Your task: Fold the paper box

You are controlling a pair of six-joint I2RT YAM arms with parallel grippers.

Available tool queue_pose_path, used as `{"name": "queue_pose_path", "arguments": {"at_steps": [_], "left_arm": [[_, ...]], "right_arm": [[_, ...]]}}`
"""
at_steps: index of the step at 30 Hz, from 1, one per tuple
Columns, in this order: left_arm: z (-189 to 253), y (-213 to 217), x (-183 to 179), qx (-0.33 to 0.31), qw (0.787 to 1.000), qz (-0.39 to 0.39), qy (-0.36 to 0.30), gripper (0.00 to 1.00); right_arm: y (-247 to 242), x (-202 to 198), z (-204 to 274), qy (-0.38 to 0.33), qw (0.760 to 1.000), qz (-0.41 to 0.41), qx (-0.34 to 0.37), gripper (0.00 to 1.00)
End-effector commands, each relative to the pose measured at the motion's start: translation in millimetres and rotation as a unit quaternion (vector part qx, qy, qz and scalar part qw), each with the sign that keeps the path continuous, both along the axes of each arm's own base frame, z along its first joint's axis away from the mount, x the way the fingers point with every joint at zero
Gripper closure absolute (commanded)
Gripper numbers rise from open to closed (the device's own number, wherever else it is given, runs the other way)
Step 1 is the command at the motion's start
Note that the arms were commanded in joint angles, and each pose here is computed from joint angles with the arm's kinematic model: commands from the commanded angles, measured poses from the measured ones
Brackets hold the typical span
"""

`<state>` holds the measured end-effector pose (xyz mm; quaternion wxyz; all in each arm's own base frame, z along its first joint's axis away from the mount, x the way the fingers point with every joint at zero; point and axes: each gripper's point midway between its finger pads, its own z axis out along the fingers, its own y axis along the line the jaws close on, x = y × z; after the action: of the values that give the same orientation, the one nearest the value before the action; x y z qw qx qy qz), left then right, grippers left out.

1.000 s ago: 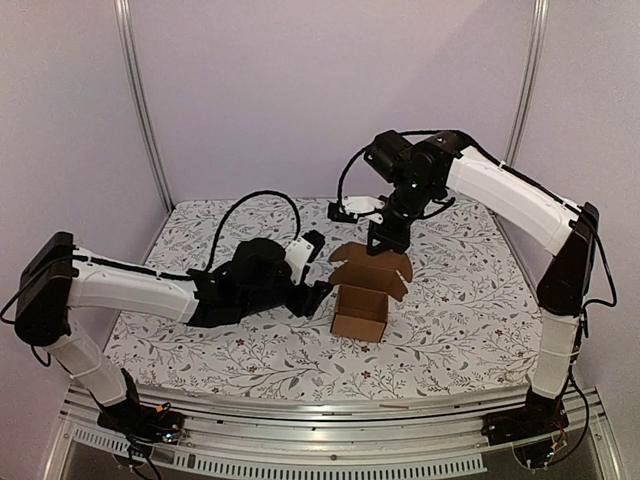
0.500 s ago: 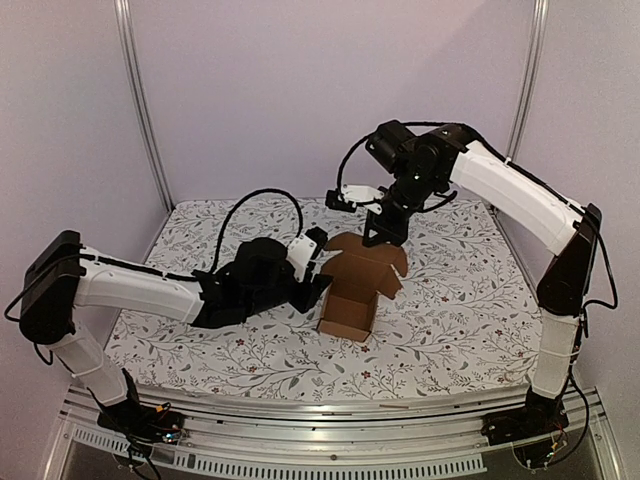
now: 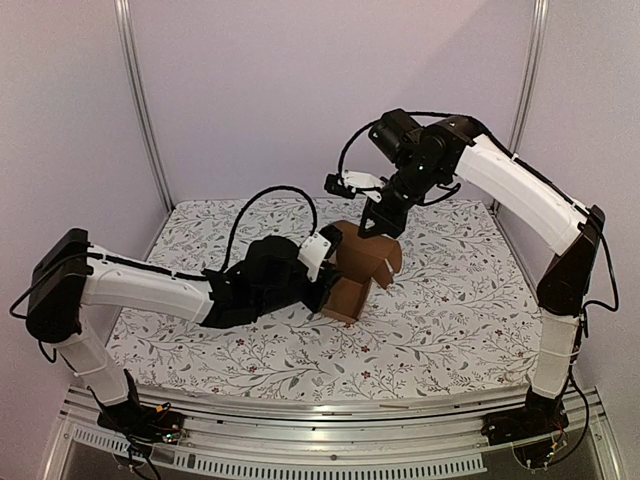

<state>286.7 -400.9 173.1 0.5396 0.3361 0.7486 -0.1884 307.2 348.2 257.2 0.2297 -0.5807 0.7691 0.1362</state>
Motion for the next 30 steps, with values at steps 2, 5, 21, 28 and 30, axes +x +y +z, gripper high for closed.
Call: {"name": "queue_pose_path", "arguments": {"at_steps": [2,5,21,28,30], "left_arm": [[11.3,-13.6,-12.7,-0.004,1.0,-0.027,-0.01,0.76],[24.6,4.6,-32.2,0.015,0.999,-0.05,-0.007,0.69],[60.6,111.6,-59.5,-0.013,0.996,-0.076,0.04,0.3],[48.0,70.7,-70.3,-0.009,0.983,-0.175,0.062,0.29],[46.0,64.6,-70.7,-0.009,0.98,-0.187,0.066,0.29]], "right_arm": [[2.0,-8.2,9.7,0.014,1.0,0.005,0.017,1.0],[-5.1,-15.8,5.2,0.014,1.0,0.028,0.0,1.0],[-10.9,-81.1,25.9,0.051,0.981,0.181,0.046,1.0],[-9.0,-110.8,40.4,0.059,0.968,0.235,0.065,1.0],[-8.6,-113.3,42.6,0.058,0.967,0.239,0.069,1.0]]}}
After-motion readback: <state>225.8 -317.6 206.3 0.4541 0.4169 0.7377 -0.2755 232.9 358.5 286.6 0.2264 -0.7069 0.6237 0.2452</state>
